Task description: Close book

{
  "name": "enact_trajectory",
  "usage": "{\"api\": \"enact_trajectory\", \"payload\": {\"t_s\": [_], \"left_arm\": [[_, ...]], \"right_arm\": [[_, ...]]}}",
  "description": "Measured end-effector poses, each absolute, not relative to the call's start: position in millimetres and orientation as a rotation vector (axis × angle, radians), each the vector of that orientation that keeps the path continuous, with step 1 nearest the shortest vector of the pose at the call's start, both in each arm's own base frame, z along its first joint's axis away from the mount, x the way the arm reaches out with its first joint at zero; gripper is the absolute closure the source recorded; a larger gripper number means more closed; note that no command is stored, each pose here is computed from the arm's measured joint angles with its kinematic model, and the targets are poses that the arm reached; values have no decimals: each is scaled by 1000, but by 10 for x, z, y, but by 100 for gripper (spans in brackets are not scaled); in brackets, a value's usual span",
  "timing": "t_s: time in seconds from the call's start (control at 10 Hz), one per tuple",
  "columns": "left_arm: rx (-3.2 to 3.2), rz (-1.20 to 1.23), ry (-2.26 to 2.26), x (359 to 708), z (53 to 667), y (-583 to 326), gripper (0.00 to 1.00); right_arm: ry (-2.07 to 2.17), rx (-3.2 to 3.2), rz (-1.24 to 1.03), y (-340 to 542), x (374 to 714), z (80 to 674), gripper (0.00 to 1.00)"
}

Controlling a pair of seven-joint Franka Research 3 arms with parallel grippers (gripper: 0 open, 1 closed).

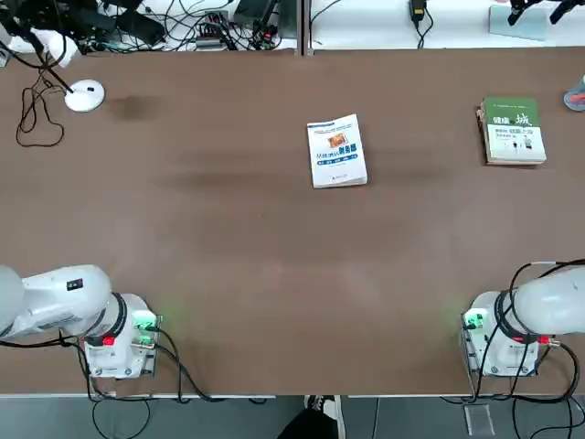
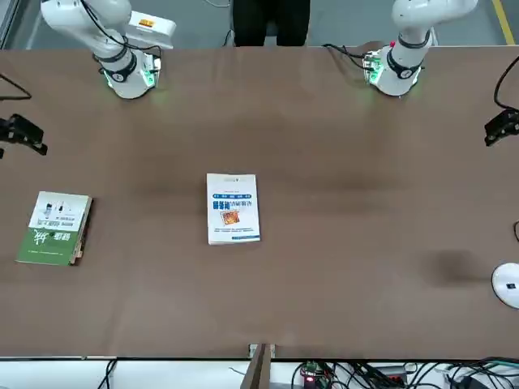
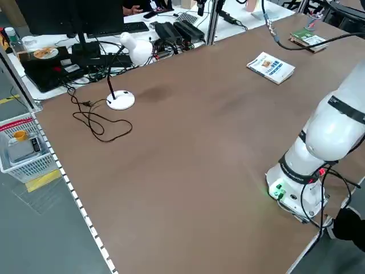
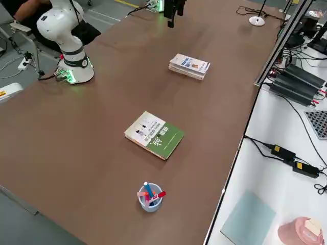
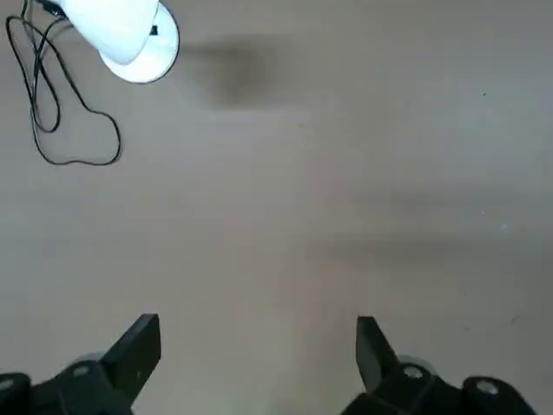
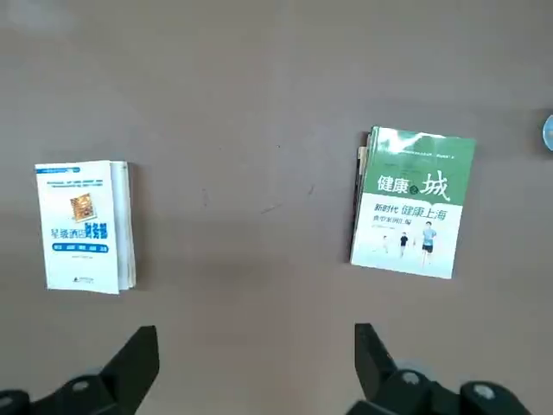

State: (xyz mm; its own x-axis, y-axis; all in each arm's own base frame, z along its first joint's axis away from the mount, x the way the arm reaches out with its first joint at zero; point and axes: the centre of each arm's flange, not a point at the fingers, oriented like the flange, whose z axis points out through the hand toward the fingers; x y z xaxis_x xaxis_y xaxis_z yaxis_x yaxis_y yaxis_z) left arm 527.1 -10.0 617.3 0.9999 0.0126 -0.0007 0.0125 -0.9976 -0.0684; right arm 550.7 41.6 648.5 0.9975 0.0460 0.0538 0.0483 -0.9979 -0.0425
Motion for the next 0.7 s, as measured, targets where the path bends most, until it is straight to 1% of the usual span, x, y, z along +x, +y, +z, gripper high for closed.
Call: {"api": "enact_trajectory", "payload": {"t_s": [0.7], "left_arm": [[-3114, 14, -64, 5279, 6136, -198, 0]], "right_arm": [[-63, -3102, -47, 407, 5503, 6418, 0]]}}
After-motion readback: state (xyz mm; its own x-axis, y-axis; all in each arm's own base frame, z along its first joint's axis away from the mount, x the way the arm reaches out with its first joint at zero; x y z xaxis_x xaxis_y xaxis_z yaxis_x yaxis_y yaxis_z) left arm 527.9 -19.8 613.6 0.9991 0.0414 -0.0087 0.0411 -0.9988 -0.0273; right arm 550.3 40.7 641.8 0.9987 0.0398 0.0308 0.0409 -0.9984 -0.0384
